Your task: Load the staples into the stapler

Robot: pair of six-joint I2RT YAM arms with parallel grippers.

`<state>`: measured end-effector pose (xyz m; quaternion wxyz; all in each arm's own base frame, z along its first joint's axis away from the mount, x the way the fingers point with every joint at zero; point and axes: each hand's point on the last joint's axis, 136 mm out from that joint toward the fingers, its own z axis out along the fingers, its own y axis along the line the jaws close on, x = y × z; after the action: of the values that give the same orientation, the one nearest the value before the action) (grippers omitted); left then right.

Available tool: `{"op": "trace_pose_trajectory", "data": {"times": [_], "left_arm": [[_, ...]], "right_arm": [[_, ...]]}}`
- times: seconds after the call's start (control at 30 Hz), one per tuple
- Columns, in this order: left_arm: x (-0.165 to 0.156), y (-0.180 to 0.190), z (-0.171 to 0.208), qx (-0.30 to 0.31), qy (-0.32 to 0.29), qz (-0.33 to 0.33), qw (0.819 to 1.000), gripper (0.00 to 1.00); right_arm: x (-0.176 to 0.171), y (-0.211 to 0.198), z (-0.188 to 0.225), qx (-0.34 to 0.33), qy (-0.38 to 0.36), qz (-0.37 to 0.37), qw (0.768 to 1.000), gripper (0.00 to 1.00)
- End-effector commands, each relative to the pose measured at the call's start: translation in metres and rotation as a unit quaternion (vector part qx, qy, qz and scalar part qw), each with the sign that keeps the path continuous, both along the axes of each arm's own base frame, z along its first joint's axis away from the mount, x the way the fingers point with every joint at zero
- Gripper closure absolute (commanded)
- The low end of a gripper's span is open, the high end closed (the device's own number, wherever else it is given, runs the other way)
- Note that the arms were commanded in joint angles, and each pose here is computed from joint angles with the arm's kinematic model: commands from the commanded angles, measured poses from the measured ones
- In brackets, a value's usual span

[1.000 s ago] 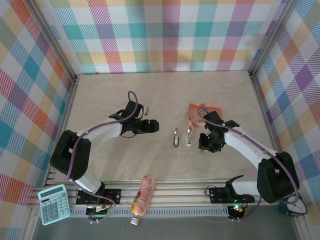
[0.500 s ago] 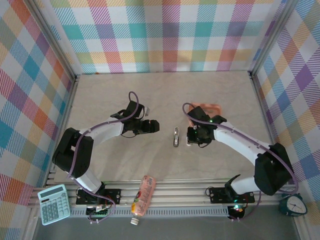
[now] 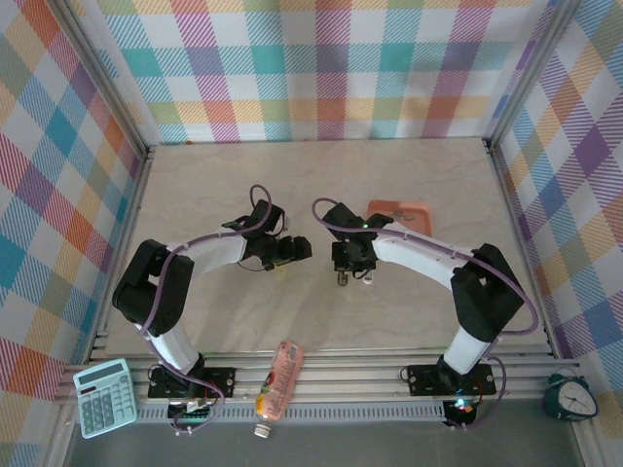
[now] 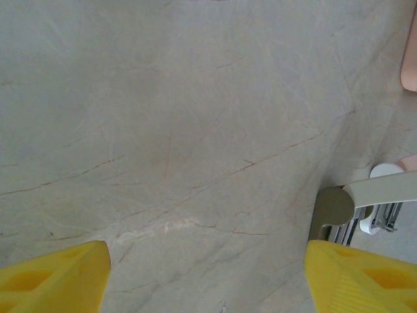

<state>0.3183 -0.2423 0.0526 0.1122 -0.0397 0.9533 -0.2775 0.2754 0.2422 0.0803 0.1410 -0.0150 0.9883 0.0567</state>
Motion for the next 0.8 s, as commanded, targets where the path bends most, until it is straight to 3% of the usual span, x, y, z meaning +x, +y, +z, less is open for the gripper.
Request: {"op": "trace_pose_trajectory", "data": {"times": [0.0, 0.5, 0.77], "left_arm": [[-0.003, -0.004, -0.002, -0.012, 0.016, 0.009, 1.000, 0.22], [0.022, 0.025, 0.028, -0.064, 0.027, 0.081, 0.994, 0.21], [0.016, 0.038, 0.023, -0.055, 0.040, 0.090, 0.994, 0.21]], "right_arm": [[0.005, 0.001, -0.001, -0.016, -0.007, -0.014, 1.000, 0.84], [0.002, 0.004, -0.014, -0.022, 0.006, -0.023, 0.999, 0.85], [0.000, 0.006, -0.018, -0.024, 0.010, -0.023, 0.999, 0.85]]}}
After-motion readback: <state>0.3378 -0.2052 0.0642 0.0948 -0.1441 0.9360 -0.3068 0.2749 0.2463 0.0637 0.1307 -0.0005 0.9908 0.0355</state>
